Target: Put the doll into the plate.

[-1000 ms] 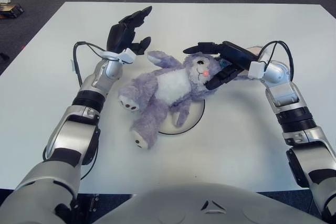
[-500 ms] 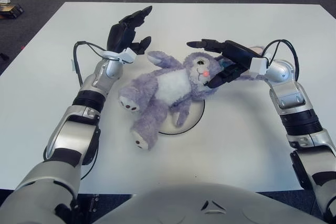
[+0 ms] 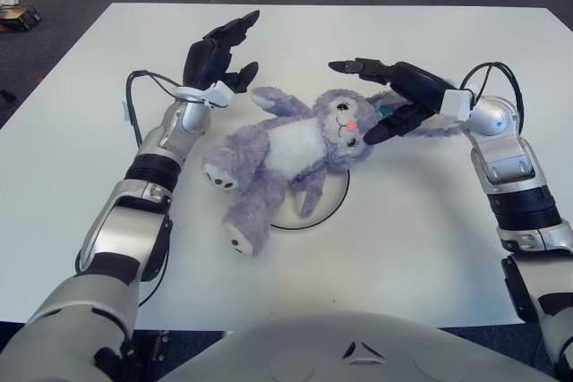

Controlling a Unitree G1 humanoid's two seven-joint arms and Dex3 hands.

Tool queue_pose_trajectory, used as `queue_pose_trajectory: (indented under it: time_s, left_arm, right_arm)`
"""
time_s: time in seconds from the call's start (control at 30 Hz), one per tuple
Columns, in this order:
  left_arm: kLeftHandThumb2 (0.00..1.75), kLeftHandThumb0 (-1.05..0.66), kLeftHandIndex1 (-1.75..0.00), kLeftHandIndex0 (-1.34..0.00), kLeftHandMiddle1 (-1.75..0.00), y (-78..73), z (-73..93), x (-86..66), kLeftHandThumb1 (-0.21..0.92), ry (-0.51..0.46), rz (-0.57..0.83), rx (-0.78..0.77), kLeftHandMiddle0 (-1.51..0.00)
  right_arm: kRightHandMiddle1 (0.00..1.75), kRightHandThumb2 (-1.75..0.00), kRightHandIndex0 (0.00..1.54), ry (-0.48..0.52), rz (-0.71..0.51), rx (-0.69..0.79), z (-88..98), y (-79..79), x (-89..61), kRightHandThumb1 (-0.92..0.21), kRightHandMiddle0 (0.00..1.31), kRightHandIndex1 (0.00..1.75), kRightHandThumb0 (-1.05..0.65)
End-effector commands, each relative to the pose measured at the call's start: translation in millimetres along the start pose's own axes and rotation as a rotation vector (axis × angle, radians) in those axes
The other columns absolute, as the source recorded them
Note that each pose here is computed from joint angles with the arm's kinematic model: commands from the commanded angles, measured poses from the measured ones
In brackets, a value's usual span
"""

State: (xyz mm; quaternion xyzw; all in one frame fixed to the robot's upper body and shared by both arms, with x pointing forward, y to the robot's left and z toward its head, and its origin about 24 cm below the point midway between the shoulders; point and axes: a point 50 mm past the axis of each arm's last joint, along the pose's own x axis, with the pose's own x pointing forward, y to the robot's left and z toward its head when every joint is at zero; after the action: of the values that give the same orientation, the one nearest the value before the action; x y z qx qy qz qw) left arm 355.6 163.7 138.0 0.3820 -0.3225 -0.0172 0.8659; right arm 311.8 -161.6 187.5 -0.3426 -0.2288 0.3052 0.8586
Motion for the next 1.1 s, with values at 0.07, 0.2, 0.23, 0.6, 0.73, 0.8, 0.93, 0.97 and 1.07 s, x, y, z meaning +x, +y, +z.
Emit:
queue_pose_trajectory:
  time_s: [0.07, 0.2, 0.23, 0.6, 0.73, 0.8, 0.93, 0.97, 1.07]
  left_arm:
    - [0.91, -0.73, 0.00, -0.53, 0.00, -0.6, -1.3, -2.9, 0.92, 0.014, 0.000, -0.008, -0.59]
    - [0.91, -0.74, 0.00, -0.53, 0.00, -1.4, -1.3, -2.8, 0.92, 0.018, -0.002, -0.015, -0.58]
    - [0.91, -0.74, 0.00, -0.52, 0.00, -1.6, -1.3, -2.9, 0.92, 0.019, -0.003, -0.016, -0.58]
    - [0.91, -0.74, 0.00, -0.52, 0.00, -1.8, -1.1, -3.2, 0.92, 0.020, -0.003, -0.018, -0.58]
    - [0.91, -0.73, 0.00, -0.52, 0.00, -4.0, -2.9, -6.9, 0.92, 0.032, -0.005, -0.021, -0.58]
    - [0.91, -0.73, 0.00, -0.52, 0.00, -3.9, -3.1, -7.3, 0.92, 0.033, -0.004, -0.021, -0.58]
    - [0.90, -0.73, 0.00, -0.52, 0.00, -3.9, -3.1, -7.4, 0.92, 0.033, -0.004, -0.021, -0.58]
    - [0.90, -0.73, 0.00, -0.52, 0.00, -3.9, -3.1, -7.4, 0.92, 0.033, -0.004, -0.021, -0.58]
    - [0.90, -0.73, 0.00, -0.52, 0.00, -4.1, -4.7, -8.9, 0.92, 0.045, -0.003, -0.019, -0.58]
  right_arm:
    - [0.01, 0.00, 0.07, -0.024, -0.031, -0.020, 3.2, -4.6, 2.7, -0.85, 0.17, 0.02, -0.83]
    - [0.01, 0.00, 0.12, -0.022, -0.176, 0.053, -1.2, -18.6, 5.1, -0.83, 0.19, 0.02, -0.73]
    - [0.01, 0.00, 0.13, -0.022, -0.199, 0.068, -2.1, -20.5, 5.3, -0.82, 0.19, 0.02, -0.66]
    - [0.01, 0.00, 0.20, -0.025, -0.241, 0.091, -2.7, -21.6, 5.8, -0.80, 0.20, 0.01, -0.52]
    - [0.04, 0.00, 0.39, 0.020, -0.474, 0.228, -5.1, -31.9, 2.3, -0.79, 0.31, 0.02, -0.41]
    - [0.05, 0.00, 0.44, 0.025, -0.483, 0.232, -4.8, -32.5, 1.8, -0.79, 0.34, 0.02, -0.39]
    - [0.05, 0.00, 0.48, 0.033, -0.491, 0.236, -4.1, -32.5, 1.8, -0.79, 0.36, 0.01, -0.36]
    - [0.05, 0.00, 0.49, 0.034, -0.491, 0.237, -4.0, -32.5, 1.8, -0.79, 0.37, 0.01, -0.36]
    - [0.05, 0.00, 0.50, 0.048, -0.549, 0.250, -7.3, -36.5, -2.3, -0.79, 0.37, 0.01, -0.36]
